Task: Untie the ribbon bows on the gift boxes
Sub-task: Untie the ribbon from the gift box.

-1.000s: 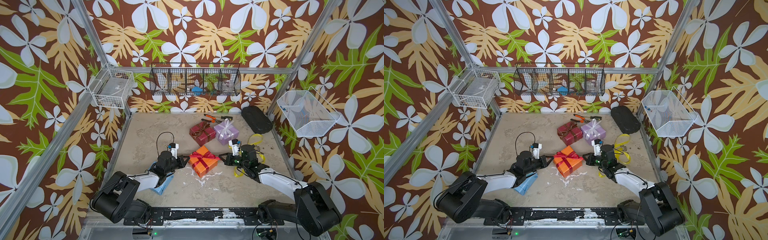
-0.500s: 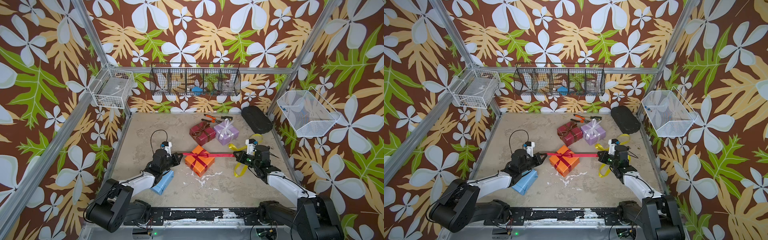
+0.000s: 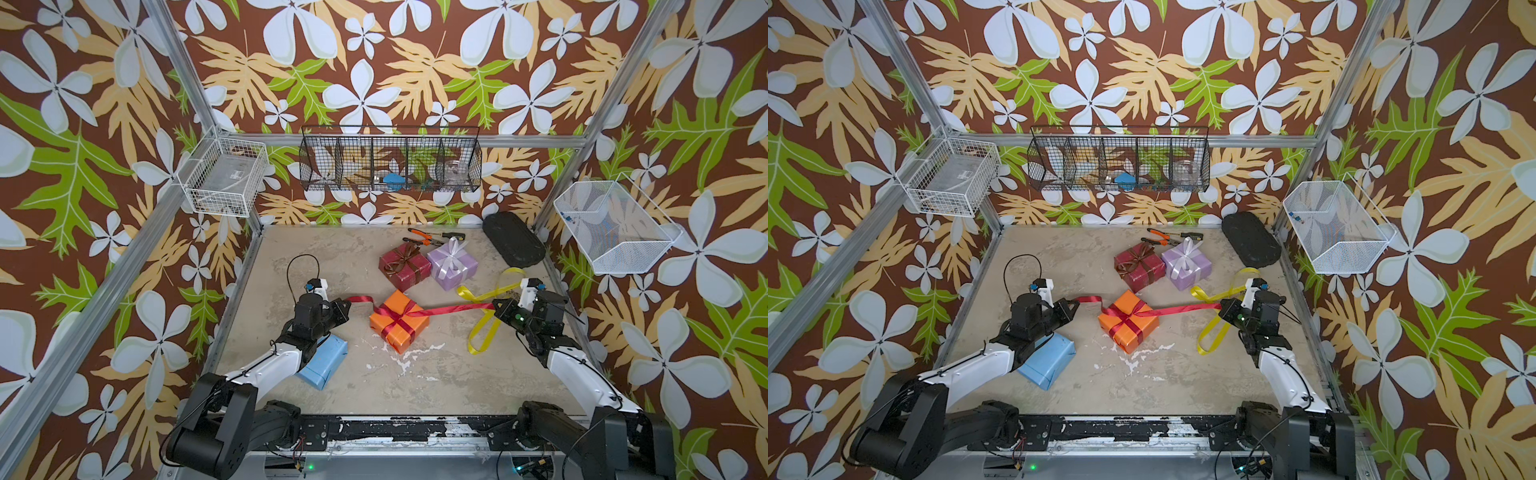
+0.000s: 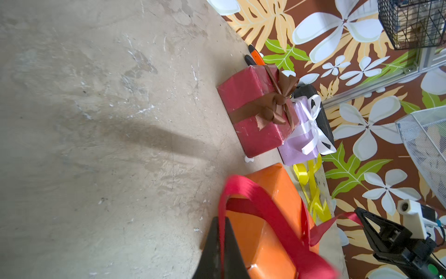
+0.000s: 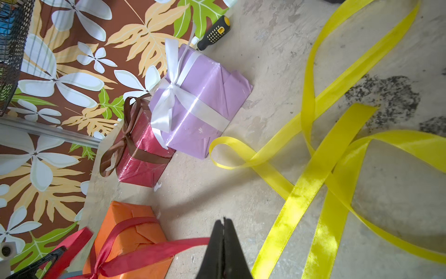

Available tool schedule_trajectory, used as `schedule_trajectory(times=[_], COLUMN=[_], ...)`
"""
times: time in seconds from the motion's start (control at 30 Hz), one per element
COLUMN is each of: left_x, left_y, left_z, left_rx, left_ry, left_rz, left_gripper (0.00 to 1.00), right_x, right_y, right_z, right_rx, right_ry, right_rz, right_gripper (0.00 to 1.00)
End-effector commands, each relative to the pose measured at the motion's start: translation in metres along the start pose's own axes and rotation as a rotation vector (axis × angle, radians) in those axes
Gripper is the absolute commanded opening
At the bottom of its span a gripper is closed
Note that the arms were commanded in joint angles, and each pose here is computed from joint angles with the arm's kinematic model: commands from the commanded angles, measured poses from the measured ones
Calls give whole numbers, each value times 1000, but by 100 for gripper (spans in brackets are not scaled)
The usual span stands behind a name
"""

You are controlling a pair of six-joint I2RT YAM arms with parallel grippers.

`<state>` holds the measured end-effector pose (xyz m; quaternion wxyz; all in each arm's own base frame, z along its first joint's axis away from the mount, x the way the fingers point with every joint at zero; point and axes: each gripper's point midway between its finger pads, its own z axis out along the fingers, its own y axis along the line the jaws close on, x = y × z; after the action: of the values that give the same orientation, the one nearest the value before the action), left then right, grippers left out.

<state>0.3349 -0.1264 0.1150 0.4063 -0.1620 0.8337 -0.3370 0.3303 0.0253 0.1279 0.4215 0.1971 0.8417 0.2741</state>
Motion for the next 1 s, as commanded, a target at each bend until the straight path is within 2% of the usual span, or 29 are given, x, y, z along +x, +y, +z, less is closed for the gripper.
schedule_trajectory(times=[0.0, 0.17, 0.2, 0.23, 0.27, 0.3, 0.37, 0.47, 0.57, 0.7, 0.83, 0.97], left_x=[-6, -13, -12, -11, -10, -9, -6, -4, -5, -4, 0, -14], left_y=[12, 16, 15, 13, 10, 9, 7, 10, 11, -9, -36, -43], left_z=[-4, -11, -11, -11, -10, -9, -8, -7, -8, -7, -1, 11], left_rx=[-39, -59, -55, -44, -31, -23, -7, -23, -26, 55, 120, 93], left_ry=[-29, -66, -62, -54, -45, -36, -22, -13, -19, 7, 47, 13], left_rz=[-29, -33, -27, -18, -12, -13, -16, -17, -18, -15, 56, 97], left_gripper=[0, 0, 4, 20, 46, 67, 99, 100, 100, 100, 100, 100], right_x=[0, 3, 4, 4, 5, 7, 10, 12, 20, 41, 72, 109], right_y=[2, 8, 12, 16, 21, 25, 27, 26, 35, 45, 71, 101], right_z=[-1, 2, 2, 2, 3, 3, 3, 3, 4, 7, 6, 5], right_rx=[-10, -55, -80, -103, -126, -151, -133, -57, -46, -17, -108, -199], right_ry=[6, 23, 28, 35, 45, 66, 83, 79, 109, 172, 253, 339], right_rz=[-13, -12, -18, -25, -38, -42, -59, -121, -169, -263, -325, -387], right_gripper=[0, 0, 0, 0, 16, 41, 97, 100, 100, 100, 100, 98])
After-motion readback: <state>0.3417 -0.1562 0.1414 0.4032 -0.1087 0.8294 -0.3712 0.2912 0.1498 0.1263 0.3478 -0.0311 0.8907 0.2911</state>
